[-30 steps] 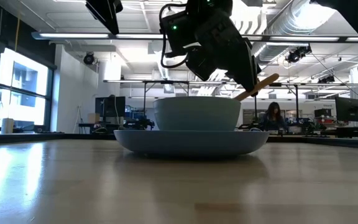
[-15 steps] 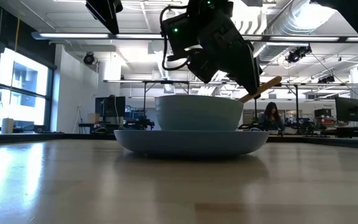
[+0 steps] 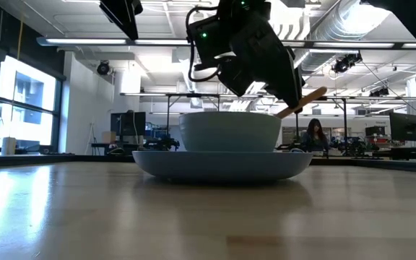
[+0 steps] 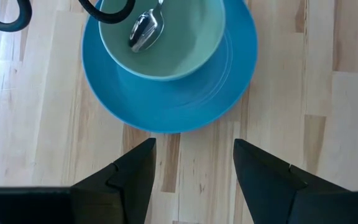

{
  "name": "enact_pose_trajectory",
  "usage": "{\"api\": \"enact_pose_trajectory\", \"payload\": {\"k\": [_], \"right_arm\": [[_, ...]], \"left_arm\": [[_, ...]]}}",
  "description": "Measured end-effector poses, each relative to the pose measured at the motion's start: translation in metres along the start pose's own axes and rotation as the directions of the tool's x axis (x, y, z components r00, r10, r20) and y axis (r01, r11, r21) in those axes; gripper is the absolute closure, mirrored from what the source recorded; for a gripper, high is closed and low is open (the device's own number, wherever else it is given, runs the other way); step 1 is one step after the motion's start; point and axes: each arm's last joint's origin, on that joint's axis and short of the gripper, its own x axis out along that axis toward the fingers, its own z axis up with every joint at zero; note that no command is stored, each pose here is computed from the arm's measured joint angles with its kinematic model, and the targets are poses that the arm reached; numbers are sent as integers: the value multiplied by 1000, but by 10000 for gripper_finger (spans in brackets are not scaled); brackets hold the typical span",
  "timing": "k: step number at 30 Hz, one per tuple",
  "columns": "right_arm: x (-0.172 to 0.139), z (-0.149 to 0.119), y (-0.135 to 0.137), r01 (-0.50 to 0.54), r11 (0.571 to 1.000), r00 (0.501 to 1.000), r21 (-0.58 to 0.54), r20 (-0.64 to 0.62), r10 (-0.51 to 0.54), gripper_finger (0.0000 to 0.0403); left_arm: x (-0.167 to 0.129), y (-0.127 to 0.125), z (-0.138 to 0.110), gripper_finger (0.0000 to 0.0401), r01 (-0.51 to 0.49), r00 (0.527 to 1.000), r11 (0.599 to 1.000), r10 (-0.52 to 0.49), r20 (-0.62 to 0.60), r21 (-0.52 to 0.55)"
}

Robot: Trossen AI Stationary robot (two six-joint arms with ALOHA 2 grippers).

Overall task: Set table place
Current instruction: Put the yellow spoon into the green bowl

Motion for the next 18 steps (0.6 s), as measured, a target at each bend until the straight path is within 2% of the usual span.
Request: {"api": "enact_pose_trajectory", "payload": {"k": [18], "right_arm": [[2, -3, 5, -23, 999, 1000, -49, -16, 23, 338]], "left_arm": [[0, 0, 0, 199, 0, 1000, 1000, 0, 0, 0]]}}
